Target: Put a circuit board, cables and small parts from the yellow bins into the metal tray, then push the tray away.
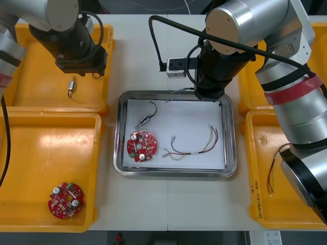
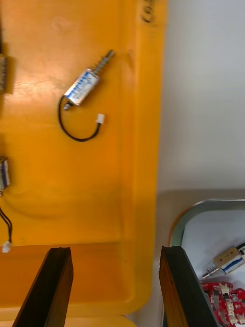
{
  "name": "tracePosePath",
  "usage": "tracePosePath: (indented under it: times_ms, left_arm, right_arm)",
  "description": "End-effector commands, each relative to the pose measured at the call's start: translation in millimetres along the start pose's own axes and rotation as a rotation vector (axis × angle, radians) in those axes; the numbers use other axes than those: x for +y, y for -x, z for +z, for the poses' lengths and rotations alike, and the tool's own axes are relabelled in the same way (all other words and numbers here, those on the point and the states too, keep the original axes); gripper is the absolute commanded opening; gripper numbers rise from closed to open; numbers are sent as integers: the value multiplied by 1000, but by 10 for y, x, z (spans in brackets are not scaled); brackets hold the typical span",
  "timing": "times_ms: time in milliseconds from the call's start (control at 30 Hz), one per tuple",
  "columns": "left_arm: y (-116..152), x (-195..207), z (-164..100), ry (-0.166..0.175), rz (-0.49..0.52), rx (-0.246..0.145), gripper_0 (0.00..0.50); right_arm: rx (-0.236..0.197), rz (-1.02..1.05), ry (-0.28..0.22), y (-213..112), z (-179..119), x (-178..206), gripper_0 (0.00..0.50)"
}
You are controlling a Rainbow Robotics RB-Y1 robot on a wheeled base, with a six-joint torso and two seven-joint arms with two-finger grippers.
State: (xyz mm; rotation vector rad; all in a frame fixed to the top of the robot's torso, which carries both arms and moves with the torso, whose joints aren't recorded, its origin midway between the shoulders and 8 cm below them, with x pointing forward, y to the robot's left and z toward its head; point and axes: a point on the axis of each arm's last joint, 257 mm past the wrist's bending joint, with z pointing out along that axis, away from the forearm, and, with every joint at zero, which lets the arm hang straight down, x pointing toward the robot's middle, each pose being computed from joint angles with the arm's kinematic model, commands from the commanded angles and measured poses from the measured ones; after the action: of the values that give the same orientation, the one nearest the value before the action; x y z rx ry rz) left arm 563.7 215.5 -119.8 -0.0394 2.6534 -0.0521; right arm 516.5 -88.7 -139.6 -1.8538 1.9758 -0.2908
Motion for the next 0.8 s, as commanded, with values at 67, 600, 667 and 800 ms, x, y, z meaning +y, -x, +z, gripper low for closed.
tracePosePath:
  times_ms: [67, 600, 667, 800]
  left_arm:
    - [510, 364, -350, 10, 158, -113, 498]
    - [727, 844, -183, 43, 169, -159, 497]
    - [752, 860, -172, 42, 167, -168, 496]
    - [782, 915, -110, 36, 163, -176, 497]
  right_arm:
    - [-10, -104, -40, 176, 171, 95, 0]
    - [71, -169, -67, -112, 681, 332, 0]
    - [64, -173, -70, -107, 724, 356, 0]
    - [58, -175, -81, -134, 781, 361, 0]
